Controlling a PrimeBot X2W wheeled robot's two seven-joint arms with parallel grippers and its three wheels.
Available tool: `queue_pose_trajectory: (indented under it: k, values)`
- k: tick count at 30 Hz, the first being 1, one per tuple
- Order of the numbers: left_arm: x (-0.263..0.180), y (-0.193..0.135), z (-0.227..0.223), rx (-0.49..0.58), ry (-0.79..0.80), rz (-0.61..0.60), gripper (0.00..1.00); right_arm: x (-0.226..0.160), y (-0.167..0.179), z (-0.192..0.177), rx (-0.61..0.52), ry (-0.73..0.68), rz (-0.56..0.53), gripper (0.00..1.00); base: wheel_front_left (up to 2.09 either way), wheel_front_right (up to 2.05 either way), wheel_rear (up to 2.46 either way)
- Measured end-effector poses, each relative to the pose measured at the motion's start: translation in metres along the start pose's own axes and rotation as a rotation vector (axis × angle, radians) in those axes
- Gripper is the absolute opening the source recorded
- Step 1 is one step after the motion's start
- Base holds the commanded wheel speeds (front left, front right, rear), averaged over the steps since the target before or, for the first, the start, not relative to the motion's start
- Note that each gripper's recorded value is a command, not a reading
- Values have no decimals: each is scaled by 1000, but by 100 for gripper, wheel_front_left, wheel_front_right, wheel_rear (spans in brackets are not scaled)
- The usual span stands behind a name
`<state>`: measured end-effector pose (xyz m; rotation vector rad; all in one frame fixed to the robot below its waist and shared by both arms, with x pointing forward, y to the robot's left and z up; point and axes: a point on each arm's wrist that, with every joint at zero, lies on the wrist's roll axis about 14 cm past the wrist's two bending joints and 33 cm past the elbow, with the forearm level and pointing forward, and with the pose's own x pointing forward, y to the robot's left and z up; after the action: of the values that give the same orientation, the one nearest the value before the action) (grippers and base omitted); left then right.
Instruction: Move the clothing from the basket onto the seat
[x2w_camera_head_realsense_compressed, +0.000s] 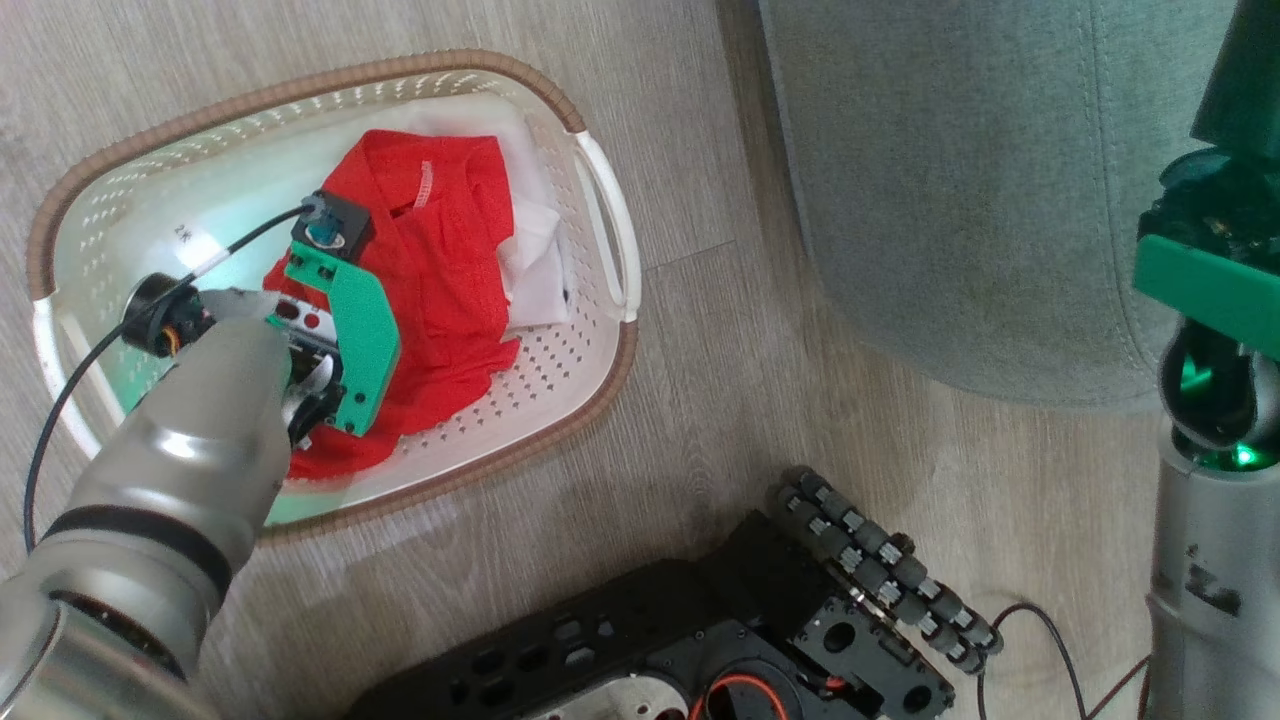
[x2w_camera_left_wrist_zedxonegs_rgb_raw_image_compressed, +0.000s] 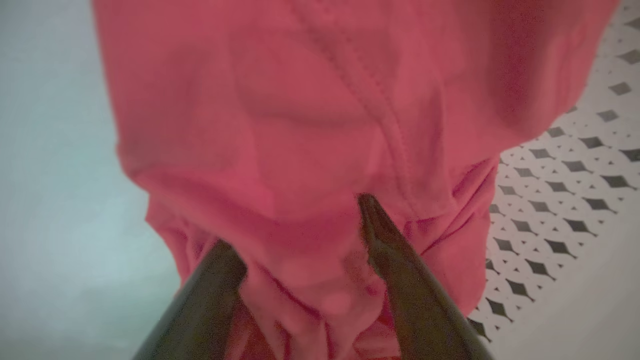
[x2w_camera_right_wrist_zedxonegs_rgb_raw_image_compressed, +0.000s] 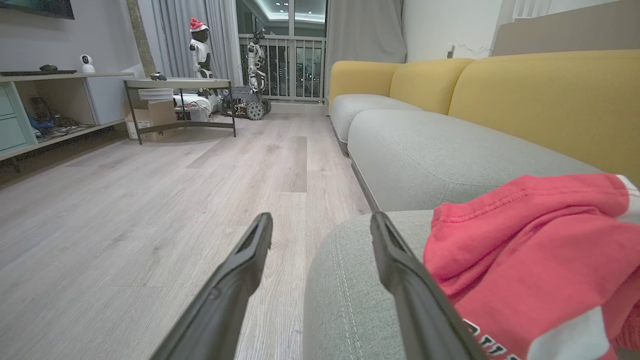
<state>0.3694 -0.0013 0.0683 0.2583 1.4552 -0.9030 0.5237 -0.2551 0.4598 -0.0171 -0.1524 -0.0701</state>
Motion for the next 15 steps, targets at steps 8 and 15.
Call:
queue_pose_trajectory:
  k: [8,15]
  values:
    - [-6,0,2,21,-16,-4,0,2,1,4,9,-13,1,100,0,0,0]
    - [-28,-9,29,32,-123,-13,0,5,1,30,13,-74,1,100,0,0,0]
